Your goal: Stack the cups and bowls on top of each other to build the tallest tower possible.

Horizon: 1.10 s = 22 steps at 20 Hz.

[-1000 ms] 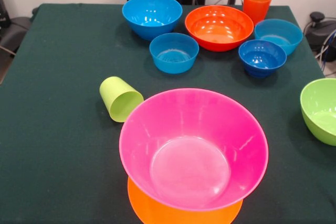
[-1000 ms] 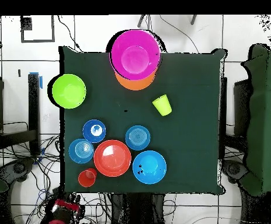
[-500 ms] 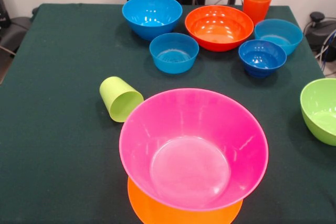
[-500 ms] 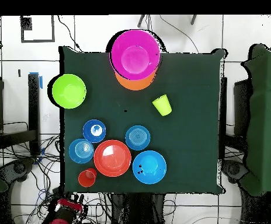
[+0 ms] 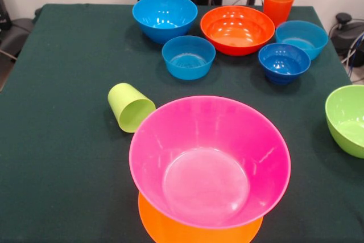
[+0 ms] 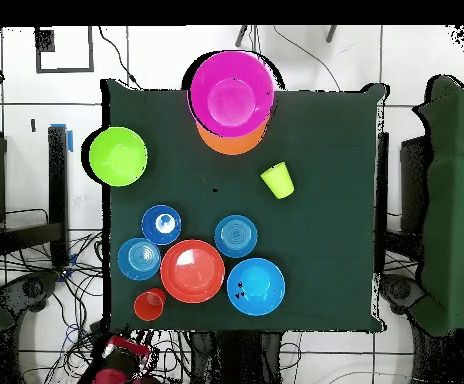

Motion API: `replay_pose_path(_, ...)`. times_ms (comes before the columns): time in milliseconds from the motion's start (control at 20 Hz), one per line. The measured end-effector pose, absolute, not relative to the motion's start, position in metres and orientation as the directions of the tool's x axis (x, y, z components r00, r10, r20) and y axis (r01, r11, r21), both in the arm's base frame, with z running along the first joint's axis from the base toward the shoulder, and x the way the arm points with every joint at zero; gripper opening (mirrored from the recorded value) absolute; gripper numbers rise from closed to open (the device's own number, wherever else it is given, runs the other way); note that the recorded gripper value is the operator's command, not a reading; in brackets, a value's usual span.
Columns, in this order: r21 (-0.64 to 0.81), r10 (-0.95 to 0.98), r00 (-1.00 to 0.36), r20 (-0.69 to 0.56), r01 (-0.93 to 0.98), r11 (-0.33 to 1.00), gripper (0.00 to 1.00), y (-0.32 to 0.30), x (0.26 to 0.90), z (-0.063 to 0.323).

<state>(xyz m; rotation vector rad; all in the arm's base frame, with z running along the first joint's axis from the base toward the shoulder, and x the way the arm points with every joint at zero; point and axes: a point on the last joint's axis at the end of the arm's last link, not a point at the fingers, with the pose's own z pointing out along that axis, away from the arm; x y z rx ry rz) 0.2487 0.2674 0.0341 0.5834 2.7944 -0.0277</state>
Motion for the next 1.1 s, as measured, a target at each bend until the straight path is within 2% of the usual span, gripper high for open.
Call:
replay_pose_path(550,-0.017,0.372,-0.885,-0.279,0.392,0.92,1.0,0.255,0.252,0.007)
replay_pose_path(1100,-0.043,0.36,-0.888,-0.285,0.388,0.921,1.0,0.247,0.255,-0.005)
